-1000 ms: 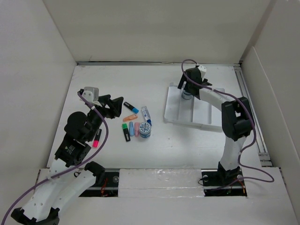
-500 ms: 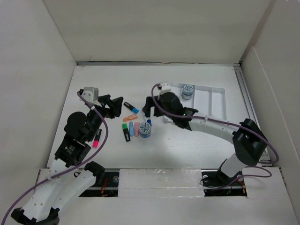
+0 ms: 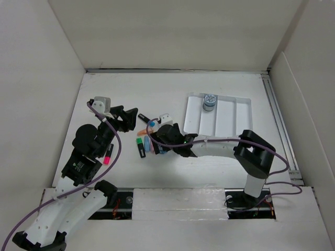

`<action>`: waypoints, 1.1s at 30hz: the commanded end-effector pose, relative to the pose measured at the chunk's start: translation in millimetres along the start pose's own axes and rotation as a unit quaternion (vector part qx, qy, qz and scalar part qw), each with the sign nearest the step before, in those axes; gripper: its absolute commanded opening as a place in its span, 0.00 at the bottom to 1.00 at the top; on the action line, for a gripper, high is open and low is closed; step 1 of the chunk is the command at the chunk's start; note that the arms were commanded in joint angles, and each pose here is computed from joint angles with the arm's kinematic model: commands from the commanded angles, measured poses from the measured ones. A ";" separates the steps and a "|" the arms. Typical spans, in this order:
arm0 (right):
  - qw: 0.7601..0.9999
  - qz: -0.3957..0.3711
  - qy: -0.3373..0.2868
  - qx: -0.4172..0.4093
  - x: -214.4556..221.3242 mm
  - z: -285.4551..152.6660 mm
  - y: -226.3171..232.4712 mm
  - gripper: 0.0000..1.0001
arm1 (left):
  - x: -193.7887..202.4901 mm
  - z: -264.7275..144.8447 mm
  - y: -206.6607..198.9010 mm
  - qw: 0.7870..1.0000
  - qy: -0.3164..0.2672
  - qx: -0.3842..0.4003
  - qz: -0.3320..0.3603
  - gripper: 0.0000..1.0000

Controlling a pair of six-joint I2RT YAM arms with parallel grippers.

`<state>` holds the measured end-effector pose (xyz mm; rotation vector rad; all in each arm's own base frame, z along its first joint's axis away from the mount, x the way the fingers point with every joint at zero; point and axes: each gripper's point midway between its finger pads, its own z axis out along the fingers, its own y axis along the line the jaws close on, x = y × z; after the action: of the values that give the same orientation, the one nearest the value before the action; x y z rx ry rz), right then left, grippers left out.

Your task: Organize the desk

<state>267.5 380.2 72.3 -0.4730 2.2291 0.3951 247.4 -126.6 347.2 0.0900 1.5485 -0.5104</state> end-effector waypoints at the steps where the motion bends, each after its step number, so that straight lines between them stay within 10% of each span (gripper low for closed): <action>1: 0.999 0.005 -0.030 0.036 -16.5 -2.6 1.6 0.99 | -13.9 -1.8 -5.6 1.000 -0.026 0.011 -0.006 0.57; 7: 0.998 0.025 -0.053 0.020 -30.4 -10.5 15.5 0.59 | -13.9 -2.4 -5.8 1.000 -0.026 0.012 -0.006 0.57; 12: 0.989 0.064 -0.136 -0.001 -82.3 -54.2 13.7 0.56 | -13.0 -2.0 -7.6 1.000 -0.023 0.017 -0.006 0.57; 20: 0.944 0.224 -0.217 0.107 -144.4 -67.8 -136.8 0.55 | -14.7 -3.6 -7.5 0.999 -0.027 0.017 -0.007 0.57; 33: 0.906 0.306 -0.157 0.248 -105.7 -37.9 -258.2 0.56 | -15.4 -4.7 -7.0 0.999 -0.029 0.016 -0.007 0.56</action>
<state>415.8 155.4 119.1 0.4778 2.0907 0.1104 243.1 -125.4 352.0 0.0916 1.5303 -0.5210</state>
